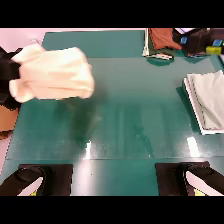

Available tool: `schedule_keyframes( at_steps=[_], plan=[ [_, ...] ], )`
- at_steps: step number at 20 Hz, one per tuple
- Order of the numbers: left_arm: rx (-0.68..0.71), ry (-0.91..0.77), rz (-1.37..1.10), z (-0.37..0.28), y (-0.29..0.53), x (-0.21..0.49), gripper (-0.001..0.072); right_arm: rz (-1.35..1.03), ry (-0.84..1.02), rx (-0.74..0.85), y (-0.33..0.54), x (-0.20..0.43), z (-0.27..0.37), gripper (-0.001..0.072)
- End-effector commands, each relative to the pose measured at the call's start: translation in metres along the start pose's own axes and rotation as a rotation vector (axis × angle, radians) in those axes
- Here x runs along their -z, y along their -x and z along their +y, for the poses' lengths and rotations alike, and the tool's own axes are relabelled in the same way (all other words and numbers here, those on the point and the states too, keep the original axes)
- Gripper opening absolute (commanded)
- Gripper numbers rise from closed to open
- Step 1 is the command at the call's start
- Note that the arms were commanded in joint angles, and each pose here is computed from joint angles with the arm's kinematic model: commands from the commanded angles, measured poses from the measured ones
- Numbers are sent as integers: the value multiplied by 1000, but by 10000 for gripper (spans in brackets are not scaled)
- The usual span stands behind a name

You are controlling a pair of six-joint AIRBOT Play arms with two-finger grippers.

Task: Fold the shirts.

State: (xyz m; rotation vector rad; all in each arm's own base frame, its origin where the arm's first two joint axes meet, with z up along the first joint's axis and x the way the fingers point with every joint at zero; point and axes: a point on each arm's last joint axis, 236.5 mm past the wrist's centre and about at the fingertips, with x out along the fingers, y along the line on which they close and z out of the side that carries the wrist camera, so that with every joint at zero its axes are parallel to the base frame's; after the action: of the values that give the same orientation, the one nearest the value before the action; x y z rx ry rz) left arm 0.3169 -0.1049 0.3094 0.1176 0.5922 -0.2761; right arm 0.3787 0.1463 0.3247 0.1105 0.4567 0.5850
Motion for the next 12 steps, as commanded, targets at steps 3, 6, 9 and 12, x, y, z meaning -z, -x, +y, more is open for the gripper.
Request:
schedule_keyframes(
  at_steps=[3, 6, 9, 12],
  plan=[
    [316, -289, 85, -165, -77, -3, 22, -34, 75, 11, 11, -38, 4, 15],
    [557, -346, 169, -265, -117, 38, 194, -15, 91, 64, 14, -43, -7, 15],
    [595, -284, 186, -274, -141, 40, 495, -1, 101, 89, 17, -43, -11, 15],
    [441, -128, 245, -186, -173, 29, 495, -2, 102, 89, 18, -43, -11, 15]
  ],
)
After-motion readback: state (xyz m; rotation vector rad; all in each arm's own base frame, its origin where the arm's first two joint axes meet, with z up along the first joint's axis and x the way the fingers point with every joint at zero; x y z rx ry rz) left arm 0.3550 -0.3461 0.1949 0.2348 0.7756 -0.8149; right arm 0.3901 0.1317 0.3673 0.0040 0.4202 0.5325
